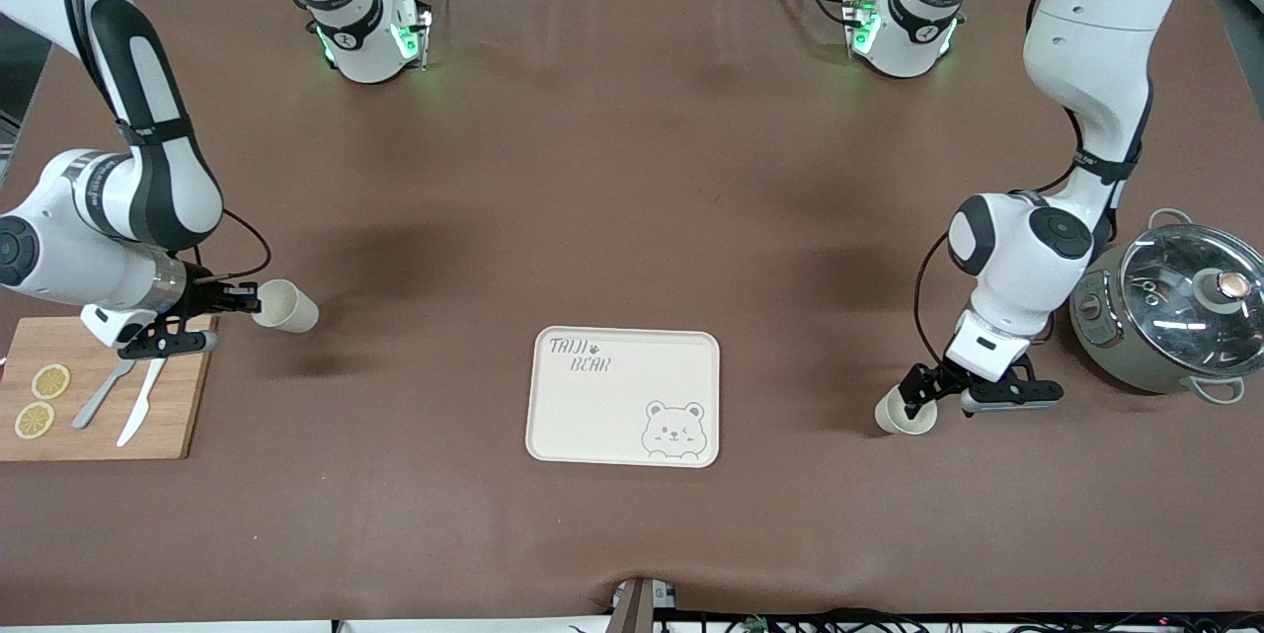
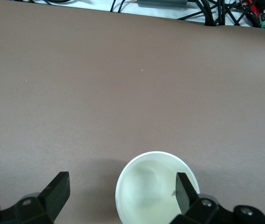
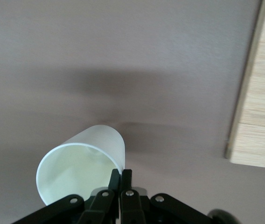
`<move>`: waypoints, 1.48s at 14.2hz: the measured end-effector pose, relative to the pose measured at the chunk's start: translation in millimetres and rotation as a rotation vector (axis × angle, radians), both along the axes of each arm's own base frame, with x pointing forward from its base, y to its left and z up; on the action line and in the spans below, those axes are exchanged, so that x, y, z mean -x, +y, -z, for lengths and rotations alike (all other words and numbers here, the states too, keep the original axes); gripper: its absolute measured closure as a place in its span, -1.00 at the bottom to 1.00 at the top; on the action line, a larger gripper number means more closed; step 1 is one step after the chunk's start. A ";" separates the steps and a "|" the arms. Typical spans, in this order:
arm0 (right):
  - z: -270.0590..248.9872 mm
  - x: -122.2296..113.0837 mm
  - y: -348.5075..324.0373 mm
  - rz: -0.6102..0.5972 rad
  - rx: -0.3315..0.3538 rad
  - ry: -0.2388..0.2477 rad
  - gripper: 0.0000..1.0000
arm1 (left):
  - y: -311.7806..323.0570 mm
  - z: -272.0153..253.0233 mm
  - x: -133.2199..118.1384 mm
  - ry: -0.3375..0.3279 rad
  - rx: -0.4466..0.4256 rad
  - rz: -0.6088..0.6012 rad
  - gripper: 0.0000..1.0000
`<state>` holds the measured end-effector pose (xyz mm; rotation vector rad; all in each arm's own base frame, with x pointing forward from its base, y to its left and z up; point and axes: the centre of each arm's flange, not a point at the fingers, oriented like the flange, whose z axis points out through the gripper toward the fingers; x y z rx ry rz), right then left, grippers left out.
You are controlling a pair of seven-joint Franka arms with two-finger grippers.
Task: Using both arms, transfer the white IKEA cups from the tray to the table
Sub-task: 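Set the cups on the table and open both grippers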
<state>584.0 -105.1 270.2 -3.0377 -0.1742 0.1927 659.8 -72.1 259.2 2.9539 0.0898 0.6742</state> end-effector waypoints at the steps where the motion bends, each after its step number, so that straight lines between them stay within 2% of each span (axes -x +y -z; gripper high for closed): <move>1: 6.3 2.0 -7.3 -0.003 -0.002 0.004 0.95 | -1.1 -18.4 -2.6 0.026 0.001 0.006 -1.00; 5: 23.9 4.4 -14.1 -0.014 0.006 0.021 0.95 | -4.3 -104.8 -0.9 0.135 0.002 0.032 -1.00; 11: 26.3 5.1 -14.5 -0.015 0.008 0.021 0.95 | 0.5 -187.5 6.7 0.273 -0.015 0.057 -1.00; 13: 26.8 4.9 -16.0 -0.012 0.009 0.017 0.66 | 7.8 -216.0 7.1 0.305 -0.030 0.058 -1.00; 17: 27.1 5.4 -18.6 -0.008 0.009 0.020 -0.18 | 18.1 -250.1 12.2 0.337 -0.032 0.050 -1.00; 21: 17.9 6.0 -18.0 -0.012 -0.015 0.103 -0.96 | 18.0 -261.6 17.4 0.358 -0.034 0.054 -1.00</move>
